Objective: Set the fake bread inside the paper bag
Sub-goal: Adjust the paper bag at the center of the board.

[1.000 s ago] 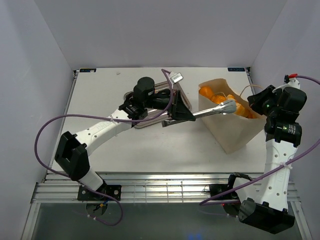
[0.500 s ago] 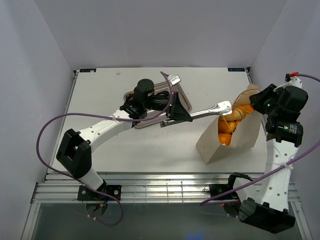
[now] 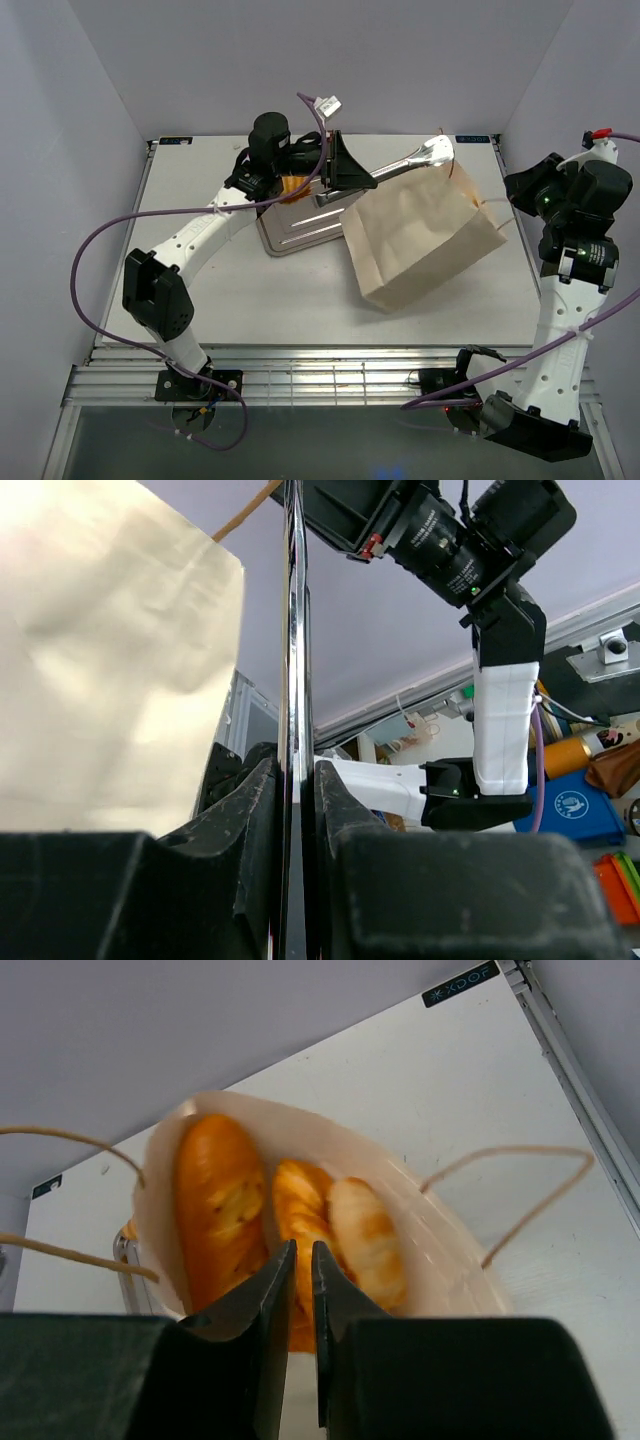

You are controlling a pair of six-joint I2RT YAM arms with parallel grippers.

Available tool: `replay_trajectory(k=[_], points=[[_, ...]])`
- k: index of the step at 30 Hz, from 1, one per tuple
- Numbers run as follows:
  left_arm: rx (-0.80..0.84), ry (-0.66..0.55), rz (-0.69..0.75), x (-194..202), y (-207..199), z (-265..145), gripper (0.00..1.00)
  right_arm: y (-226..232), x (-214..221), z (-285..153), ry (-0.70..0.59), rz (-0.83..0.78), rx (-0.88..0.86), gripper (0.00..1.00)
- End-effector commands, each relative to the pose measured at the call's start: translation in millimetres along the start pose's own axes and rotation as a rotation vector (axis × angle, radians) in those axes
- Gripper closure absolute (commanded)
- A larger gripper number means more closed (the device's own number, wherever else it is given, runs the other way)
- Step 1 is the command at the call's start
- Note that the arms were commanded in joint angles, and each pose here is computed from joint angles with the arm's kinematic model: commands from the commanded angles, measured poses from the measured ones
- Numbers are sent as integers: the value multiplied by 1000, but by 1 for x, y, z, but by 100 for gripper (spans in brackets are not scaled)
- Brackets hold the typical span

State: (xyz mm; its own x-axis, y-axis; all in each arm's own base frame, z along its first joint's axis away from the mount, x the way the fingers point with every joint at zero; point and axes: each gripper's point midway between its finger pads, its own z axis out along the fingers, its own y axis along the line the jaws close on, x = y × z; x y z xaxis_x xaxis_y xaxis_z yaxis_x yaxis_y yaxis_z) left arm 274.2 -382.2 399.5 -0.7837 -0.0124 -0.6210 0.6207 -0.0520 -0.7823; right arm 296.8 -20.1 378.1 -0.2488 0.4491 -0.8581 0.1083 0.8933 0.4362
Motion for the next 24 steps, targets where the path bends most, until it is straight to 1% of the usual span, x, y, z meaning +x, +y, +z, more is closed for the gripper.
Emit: replay_trajectory(k=[1, 3, 6, 7, 8, 10, 13, 14, 17, 19, 21, 22, 24], points=[[2, -15, 35, -1, 3, -3, 100, -7, 16, 0, 13, -15, 4, 83], [-18, -13, 13, 11, 14, -6, 100, -8, 21, -1, 15, -19, 0, 83], [-24, -5, 2, 23, 18, -11, 100, -6, 25, -1, 26, -12, -18, 83], [-25, -8, 6, 24, 15, -13, 100, -3, 24, -1, 25, -13, -30, 83], [-19, -18, 29, 25, 5, -17, 100, 0, 23, -2, 21, -14, -45, 83], [-29, -27, 34, 29, 3, -21, 100, 0, 23, -2, 19, -15, -43, 83], [-23, -39, 45, 28, -8, -25, 100, -5, 28, -1, 27, -16, -27, 76], [-23, -45, 48, 26, -10, -26, 100, -9, 30, -1, 30, -14, -12, 68], [-21, -76, 69, 14, -22, -26, 100, -28, 49, 5, 79, -3, 61, 57], [-23, -84, 68, 9, -23, -24, 100, -45, 73, 10, 145, 10, 118, 54], [-22, -92, 66, 3, -25, -22, 100, -61, 98, 18, 214, 27, 164, 48], [-23, -96, 66, 1, -25, -22, 100, -73, 124, 20, 288, 47, 190, 46], [-22, -105, 71, -3, -27, -21, 100, -83, 154, 22, 378, 61, 208, 43]])
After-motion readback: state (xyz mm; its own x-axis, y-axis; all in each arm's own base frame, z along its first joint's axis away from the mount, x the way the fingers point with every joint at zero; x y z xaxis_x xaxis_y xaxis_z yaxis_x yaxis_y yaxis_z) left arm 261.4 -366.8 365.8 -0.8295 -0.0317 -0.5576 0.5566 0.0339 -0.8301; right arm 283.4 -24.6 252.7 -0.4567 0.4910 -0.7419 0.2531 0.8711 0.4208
